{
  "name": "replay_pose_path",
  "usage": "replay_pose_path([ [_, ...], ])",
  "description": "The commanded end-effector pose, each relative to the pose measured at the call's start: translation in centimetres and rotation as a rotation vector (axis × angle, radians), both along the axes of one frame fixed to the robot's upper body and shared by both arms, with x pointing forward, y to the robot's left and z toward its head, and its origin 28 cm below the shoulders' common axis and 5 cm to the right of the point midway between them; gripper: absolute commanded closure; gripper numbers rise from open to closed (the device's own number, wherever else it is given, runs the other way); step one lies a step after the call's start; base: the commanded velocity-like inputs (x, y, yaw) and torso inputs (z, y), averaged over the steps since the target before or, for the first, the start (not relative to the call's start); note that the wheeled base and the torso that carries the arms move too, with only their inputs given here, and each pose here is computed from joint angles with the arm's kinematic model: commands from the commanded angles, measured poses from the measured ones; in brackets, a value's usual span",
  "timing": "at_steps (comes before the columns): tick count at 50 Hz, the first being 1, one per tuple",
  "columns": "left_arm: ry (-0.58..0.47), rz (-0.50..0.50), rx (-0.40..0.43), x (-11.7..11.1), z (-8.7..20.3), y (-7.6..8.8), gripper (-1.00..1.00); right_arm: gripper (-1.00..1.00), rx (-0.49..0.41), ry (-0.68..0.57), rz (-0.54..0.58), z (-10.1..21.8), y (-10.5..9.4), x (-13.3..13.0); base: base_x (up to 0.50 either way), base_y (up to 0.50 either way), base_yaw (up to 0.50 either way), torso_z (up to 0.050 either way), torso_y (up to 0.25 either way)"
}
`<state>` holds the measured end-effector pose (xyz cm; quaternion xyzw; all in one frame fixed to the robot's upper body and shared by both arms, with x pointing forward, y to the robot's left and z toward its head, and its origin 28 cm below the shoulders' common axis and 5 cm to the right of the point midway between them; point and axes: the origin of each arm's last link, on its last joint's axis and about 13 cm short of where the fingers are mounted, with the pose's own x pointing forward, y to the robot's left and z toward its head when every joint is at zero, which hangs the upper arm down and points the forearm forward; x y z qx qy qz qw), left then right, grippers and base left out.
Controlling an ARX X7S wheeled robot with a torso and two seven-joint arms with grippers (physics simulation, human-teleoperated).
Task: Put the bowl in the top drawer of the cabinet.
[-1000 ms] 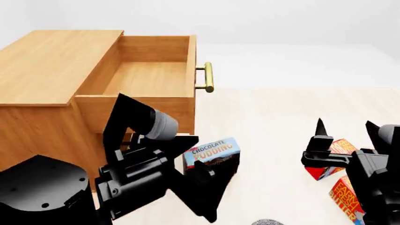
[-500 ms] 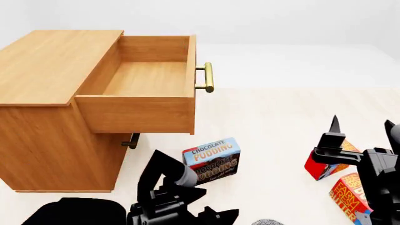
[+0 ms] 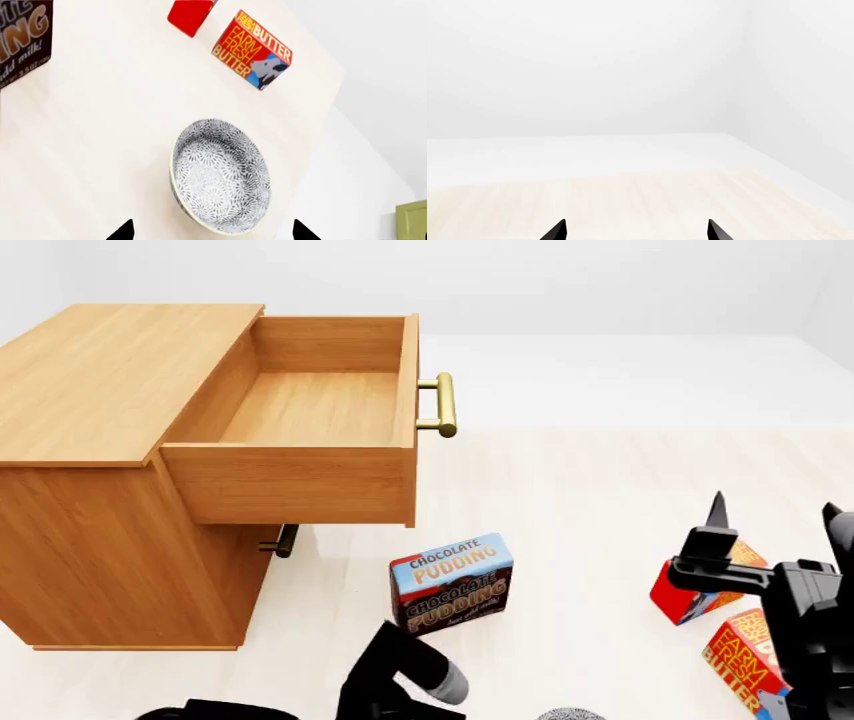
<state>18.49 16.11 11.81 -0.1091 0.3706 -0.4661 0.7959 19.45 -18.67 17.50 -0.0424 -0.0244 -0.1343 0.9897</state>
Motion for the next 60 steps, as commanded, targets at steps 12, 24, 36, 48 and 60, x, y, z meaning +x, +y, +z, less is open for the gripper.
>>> replay_pose_path([
  [12,0.028,0.048,0.057,1.9,-0.3,-3.2,-1.00,-1.00,0.010,0.008,0.033,-0.9,-0.2,-0.7,0.00,0.00,0.00,0.000,0.000],
  [24,0.053,0.009,0.117,1.1,-1.4,-5.0,-1.00,-1.00,0.033,-0.002,0.056,-1.6,0.1,-0.7,0.00,0.00,0.00,0.000,0.000],
  [36,0.042,0.017,0.169,1.3,-1.7,-6.5,-1.00,-1.00,0.029,0.005,0.098,-1.9,1.0,0.0,0.00,0.00,0.00,0.000,0.000],
  [48,0.021,0.043,0.207,1.7,-2.6,-7.5,-1.00,-1.00,0.027,0.020,0.117,-2.5,1.4,0.9,0.00,0.00,0.00,0.000,0.000],
  [60,0.038,0.060,0.251,2.1,-4.5,-7.9,-1.00,-1.00,0.029,0.030,0.125,-3.1,1.3,0.9,0.00,0.00,0.00,0.000,0.000],
])
